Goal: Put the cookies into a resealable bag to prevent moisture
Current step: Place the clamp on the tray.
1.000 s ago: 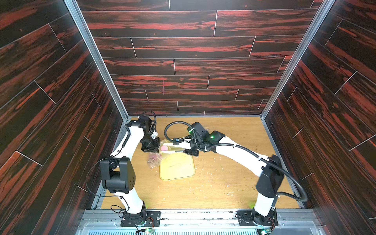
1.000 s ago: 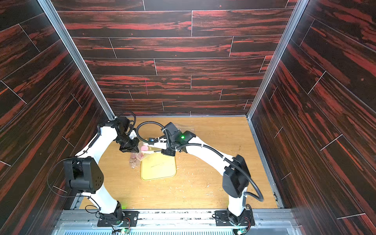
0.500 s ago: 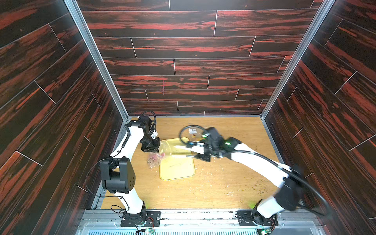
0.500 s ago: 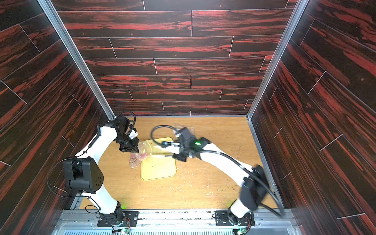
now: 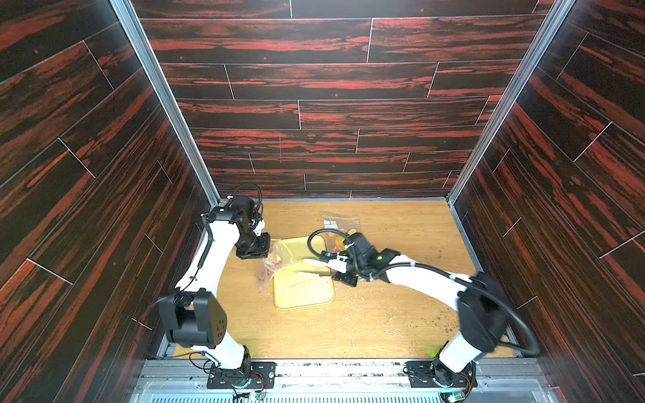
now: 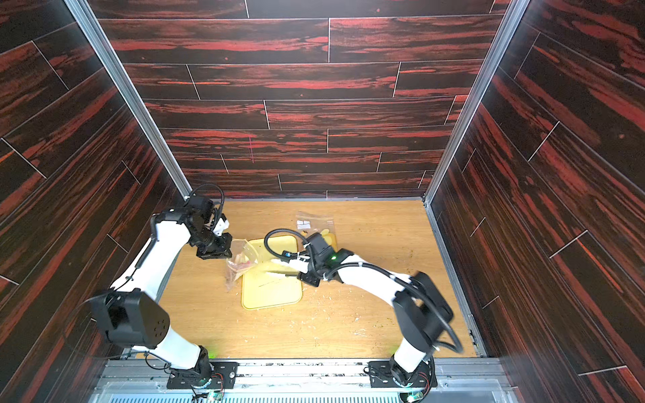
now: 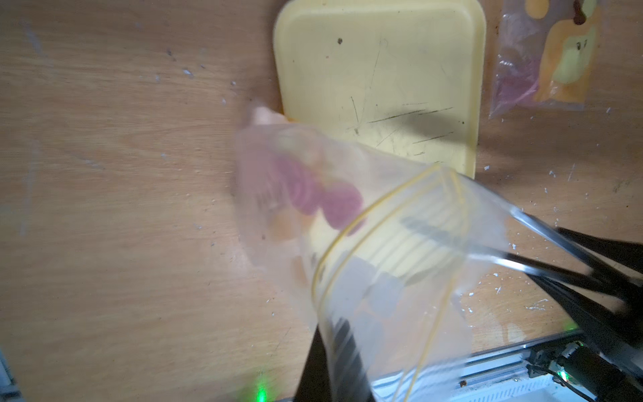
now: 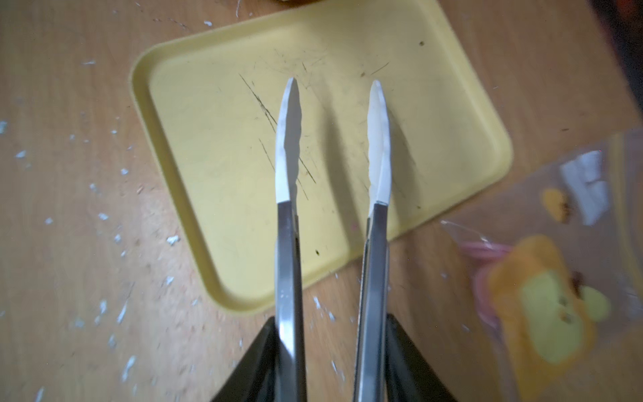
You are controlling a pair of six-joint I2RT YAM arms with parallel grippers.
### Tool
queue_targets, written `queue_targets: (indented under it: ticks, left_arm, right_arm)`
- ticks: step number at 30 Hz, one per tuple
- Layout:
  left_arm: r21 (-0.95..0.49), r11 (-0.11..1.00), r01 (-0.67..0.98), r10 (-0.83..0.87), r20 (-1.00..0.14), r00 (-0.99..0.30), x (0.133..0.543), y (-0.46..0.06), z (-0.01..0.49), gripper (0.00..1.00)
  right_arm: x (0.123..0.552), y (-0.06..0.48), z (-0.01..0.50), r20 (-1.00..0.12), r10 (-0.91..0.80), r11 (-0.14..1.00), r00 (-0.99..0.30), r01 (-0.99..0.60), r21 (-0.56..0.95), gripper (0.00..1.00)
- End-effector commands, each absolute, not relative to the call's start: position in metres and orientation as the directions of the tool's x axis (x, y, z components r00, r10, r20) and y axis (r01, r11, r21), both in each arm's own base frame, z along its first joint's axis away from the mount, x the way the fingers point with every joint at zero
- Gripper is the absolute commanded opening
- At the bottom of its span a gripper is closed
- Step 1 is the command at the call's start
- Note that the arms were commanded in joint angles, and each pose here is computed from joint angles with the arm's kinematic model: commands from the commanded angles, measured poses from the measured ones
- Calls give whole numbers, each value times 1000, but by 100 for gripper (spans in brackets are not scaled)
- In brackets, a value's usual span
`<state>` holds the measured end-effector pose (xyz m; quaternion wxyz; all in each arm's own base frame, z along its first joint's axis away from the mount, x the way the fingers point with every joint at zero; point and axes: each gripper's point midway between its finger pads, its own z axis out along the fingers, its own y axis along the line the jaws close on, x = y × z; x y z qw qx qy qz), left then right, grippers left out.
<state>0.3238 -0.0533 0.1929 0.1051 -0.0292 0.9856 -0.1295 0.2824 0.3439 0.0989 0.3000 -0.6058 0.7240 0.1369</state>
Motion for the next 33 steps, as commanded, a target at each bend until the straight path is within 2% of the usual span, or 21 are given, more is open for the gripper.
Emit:
queue_targets:
  ticks: [1, 5, 11, 16, 21, 28, 33]
  left_arm:
    - [-235, 971, -31, -96, -271, -958, 315, -46, 223, 0]
    - [-232, 972, -28, -103, -317, -943, 310, -44, 240, 0]
    - [-285, 958, 11, -104, -384, -917, 303, -54, 263, 0]
    - [-309, 950, 45, -89, -407, -909, 303, -60, 272, 0]
    - [-316, 946, 70, -68, -405, -912, 305, -65, 275, 0]
    - [-330, 930, 160, 12, -407, -913, 310, -90, 279, 0]
    - [-354, 900, 254, 92, -416, -905, 324, -128, 283, 0]
  right_arm:
    - [293, 376, 94, -676, -734, 235, -67, -959, -160, 49]
    - [291, 382, 63, -635, -768, 221, -84, -965, -139, 54]
    - [281, 381, 45, -623, -775, 200, -104, -976, -85, 67]
    - [272, 383, 52, -658, -747, 182, -98, -981, -61, 80]
    - [269, 379, 60, -666, -741, 179, -88, -981, -70, 83]
    - [273, 350, 124, -749, -659, 258, -68, -956, -140, 84]
    - [288, 297, 163, -786, -610, 396, -102, -898, -191, 84]
